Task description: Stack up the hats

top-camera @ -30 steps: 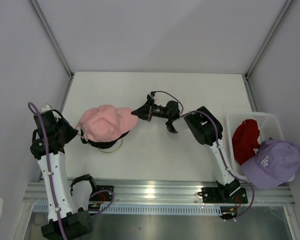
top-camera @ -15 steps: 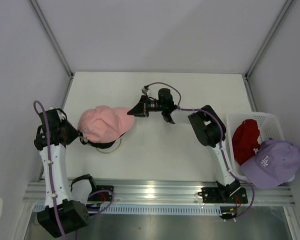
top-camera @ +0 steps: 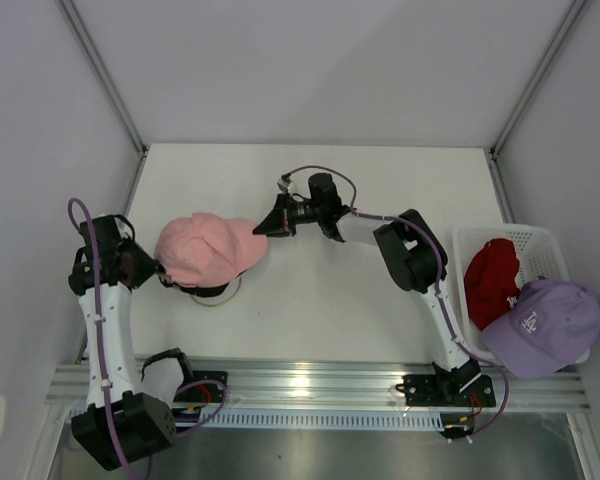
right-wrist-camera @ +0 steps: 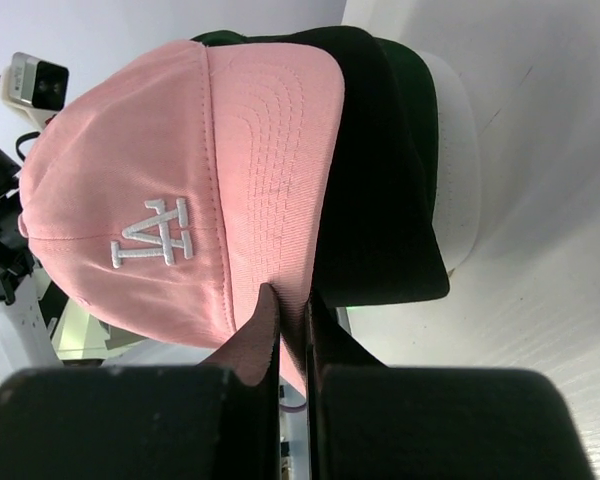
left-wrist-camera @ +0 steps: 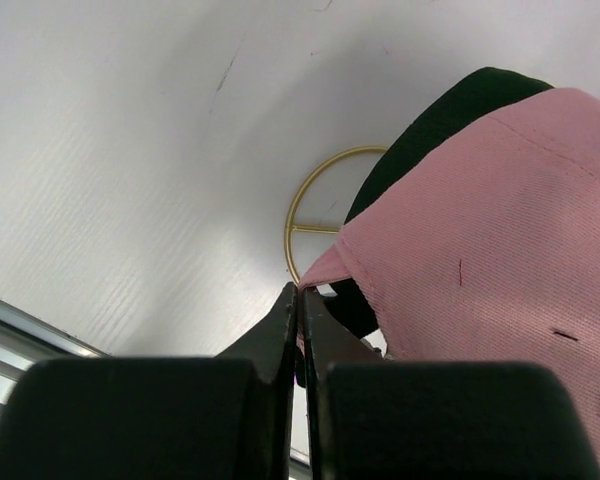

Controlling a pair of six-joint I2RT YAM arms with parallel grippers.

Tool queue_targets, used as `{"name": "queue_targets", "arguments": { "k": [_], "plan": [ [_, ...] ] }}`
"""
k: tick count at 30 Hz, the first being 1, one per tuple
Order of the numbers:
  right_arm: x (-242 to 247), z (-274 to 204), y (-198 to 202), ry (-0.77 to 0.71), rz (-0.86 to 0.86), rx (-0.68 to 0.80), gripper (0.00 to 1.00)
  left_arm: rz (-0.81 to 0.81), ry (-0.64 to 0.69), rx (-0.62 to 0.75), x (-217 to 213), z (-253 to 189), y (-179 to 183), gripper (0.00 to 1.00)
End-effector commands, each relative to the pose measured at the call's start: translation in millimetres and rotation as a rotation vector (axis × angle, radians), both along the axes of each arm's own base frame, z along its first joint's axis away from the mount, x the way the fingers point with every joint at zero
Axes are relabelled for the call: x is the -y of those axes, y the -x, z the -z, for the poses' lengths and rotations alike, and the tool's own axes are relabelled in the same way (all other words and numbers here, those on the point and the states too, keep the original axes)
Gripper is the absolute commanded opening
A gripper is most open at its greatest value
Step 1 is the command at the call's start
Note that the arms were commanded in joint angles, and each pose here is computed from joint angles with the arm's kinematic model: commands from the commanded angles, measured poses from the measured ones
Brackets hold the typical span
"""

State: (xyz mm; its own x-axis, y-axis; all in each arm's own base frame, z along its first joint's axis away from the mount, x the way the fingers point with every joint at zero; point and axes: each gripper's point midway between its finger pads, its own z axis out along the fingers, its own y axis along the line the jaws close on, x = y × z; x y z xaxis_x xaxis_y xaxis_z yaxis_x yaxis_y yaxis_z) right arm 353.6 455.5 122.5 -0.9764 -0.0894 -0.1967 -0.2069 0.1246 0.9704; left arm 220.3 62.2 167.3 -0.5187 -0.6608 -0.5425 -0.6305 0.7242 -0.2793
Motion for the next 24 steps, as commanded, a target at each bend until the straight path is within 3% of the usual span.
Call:
{"name": "queue_targets", "arguments": {
  "k": [1,7,11,12,13,19,20,23,24],
  "plan": [
    [15.7,86.6,0.8,0.217,0.040,-0.047,0.00,-0.044,-0.124,-0.029,-22.7,-6.9,10.4,0.03],
    [20.5,72.2,-10.7,0.297,0.095,0.017,0.01,-0.030,-0.148,0.002,-24.0,-18.4,8.4,0.09],
    [22.4,68.0,-15.4,0.318,0.124,0.020,0.17,-0.026,-0.154,0.021,-23.9,-25.8,6.9,0.22],
    [22.3,69.1,-13.9,0.317,0.116,0.013,0.20,-0.024,-0.154,0.022,-23.4,-26.6,7.5,0.29],
    [24.3,70.0,-15.4,0.320,0.116,0.015,0.32,-0.025,-0.163,0.029,-24.0,-30.4,8.5,0.34],
    [41.2,47.7,-35.7,0.390,0.154,0.103,0.71,-0.032,-0.218,0.115,-27.9,-76.4,7.5,0.72],
    [50.2,46.4,-37.9,0.426,0.150,0.119,0.74,-0.036,-0.226,0.121,-28.8,-82.0,8.5,0.79],
    [62.6,11.7,-56.6,0.460,0.184,0.221,0.80,-0.059,-0.269,0.183,-32.1,-120.7,11.9,0.87],
    [66.6,2.3,-62.2,0.468,0.199,0.247,0.80,-0.061,-0.274,0.186,-32.6,-126.5,12.0,0.99]
  ]
}}
